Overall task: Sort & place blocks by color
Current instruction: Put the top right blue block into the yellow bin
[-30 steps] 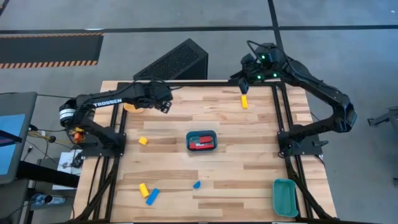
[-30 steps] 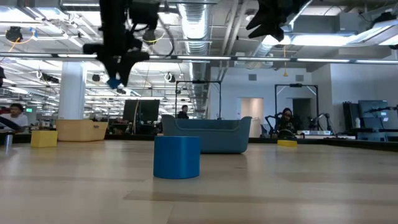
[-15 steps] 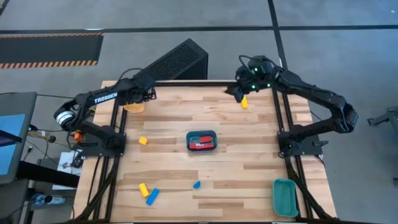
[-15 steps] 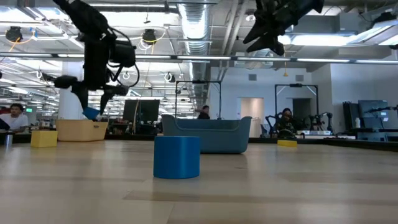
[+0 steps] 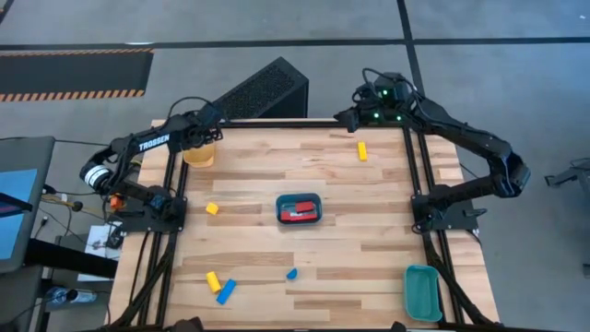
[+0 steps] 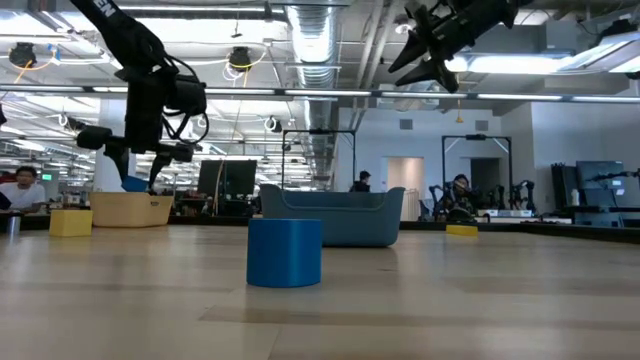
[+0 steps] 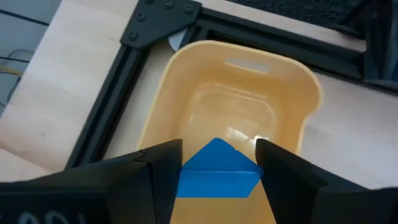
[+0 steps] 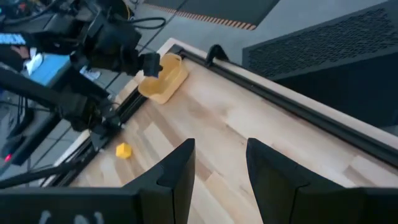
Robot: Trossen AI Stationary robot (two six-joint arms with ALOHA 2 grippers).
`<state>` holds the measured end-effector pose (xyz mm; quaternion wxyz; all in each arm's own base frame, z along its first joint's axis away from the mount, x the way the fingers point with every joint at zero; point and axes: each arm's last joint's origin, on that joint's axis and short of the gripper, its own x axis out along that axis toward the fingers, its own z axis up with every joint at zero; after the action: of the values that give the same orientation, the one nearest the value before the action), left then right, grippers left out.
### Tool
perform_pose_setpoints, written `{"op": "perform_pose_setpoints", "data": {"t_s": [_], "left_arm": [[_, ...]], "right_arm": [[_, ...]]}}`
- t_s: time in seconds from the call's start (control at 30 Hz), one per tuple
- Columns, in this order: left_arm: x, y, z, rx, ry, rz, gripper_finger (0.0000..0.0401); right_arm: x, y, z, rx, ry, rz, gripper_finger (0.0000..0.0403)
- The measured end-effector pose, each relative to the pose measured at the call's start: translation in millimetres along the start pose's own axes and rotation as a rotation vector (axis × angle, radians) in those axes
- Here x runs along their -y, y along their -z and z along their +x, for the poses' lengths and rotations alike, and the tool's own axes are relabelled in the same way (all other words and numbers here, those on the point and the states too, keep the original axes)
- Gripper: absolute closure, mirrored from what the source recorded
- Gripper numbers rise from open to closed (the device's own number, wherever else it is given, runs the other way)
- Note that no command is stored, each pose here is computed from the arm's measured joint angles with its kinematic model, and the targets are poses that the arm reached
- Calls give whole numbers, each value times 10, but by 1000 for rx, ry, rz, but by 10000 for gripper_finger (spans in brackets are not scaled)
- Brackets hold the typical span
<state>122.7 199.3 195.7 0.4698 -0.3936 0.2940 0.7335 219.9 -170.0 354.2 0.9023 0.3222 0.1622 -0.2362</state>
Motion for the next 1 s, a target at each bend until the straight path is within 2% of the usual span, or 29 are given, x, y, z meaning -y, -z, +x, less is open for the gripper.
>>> {"op": "perform_pose_setpoints", "data": {"t_s": [0.17, 0.27, 0.33, 0.53, 0.67, 0.83, 1.0], "left_arm": [[14, -20, 1, 29, 6, -61, 220], [13, -18, 0, 28, 4, -55, 220], [8, -6, 10, 27, 1, -34, 220], [-11, 161, 67, 58, -48, 134, 220], [-15, 213, 94, 98, -71, 182, 220], [-30, 220, 81, 82, -68, 221, 219], [-48, 224, 60, 62, -58, 252, 183]], "right_arm": [[74, -42, -23, 22, 25, 38, 240], [103, -88, -36, 73, 52, 98, 240], [101, -124, -41, 110, 46, 108, 240], [56, -155, -37, 148, 16, 142, 240], [-10, -55, 0, 88, 44, 122, 240], [-90, 105, 36, -22, 81, 99, 240], [-248, 304, 19, -152, 78, 48, 240]]}}
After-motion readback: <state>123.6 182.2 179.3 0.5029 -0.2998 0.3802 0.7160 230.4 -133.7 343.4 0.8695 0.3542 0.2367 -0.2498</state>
